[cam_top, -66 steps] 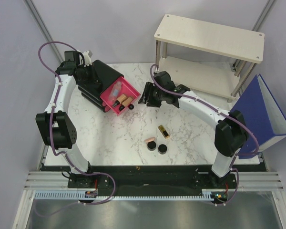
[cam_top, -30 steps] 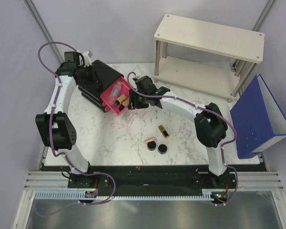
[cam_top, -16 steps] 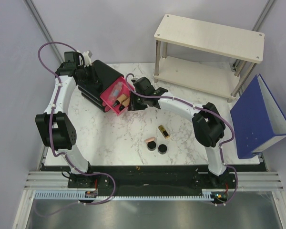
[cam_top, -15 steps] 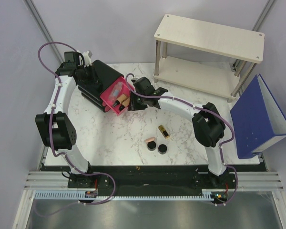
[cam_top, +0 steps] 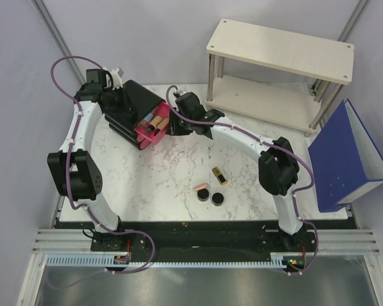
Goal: Organize the makeup
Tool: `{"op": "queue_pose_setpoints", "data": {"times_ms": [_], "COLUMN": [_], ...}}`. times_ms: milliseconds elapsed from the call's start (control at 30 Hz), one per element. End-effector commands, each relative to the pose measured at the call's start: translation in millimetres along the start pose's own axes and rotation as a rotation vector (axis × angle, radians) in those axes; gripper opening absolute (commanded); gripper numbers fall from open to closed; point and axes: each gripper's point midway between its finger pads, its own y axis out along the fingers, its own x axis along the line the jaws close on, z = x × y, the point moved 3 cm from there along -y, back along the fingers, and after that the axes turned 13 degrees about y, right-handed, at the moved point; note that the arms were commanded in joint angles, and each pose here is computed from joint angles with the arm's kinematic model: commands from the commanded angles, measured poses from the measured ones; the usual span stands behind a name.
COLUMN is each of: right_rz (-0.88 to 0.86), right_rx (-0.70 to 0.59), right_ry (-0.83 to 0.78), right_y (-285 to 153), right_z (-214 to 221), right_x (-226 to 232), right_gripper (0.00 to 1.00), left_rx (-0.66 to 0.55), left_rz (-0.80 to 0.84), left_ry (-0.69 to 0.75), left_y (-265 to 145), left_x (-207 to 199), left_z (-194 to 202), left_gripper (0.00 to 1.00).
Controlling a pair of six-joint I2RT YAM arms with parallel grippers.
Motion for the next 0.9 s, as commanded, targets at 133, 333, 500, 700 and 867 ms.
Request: {"op": "queue_pose_setpoints", "data": {"times_ms": [133, 333, 500, 700, 867], "right_rz": [-0.205, -0.264, -0.295, -0.349, -0.379], "right_rx": [-0.194, -0.180, -0.175, -0.179, -0.160], "right_ry": [0.028, 0.078, 0.117, 0.199, 0.267], "right_y": [0.1, 23.4, 42.2, 55.0, 62.3], "right_z": [-62.4, -65.4, -66.2, -69.1, -63.9], "right_x": [63.3, 76.0, 82.0, 91.0, 90.7], "right_gripper": [0.10, 0.13, 0.19, 0.27, 0.35], "left_rx": [0.375, 0.380, 0.385, 0.389, 0.391], "left_rz": [-0.053, -0.055, -0.054, -0.054, -0.055], "left_ry": [-0.071, -0.074, -0.072, -0.075, -0.074], "left_y": [13.6, 13.4, 12.7, 11.9, 11.7], "left_x": [14.3, 14.8, 14.0, 14.2, 14.4], "left_z": [92.2, 94.6, 96.1, 97.4, 97.8], "left_gripper": [0.15, 0.15, 0.15, 0.15, 0.16]}}
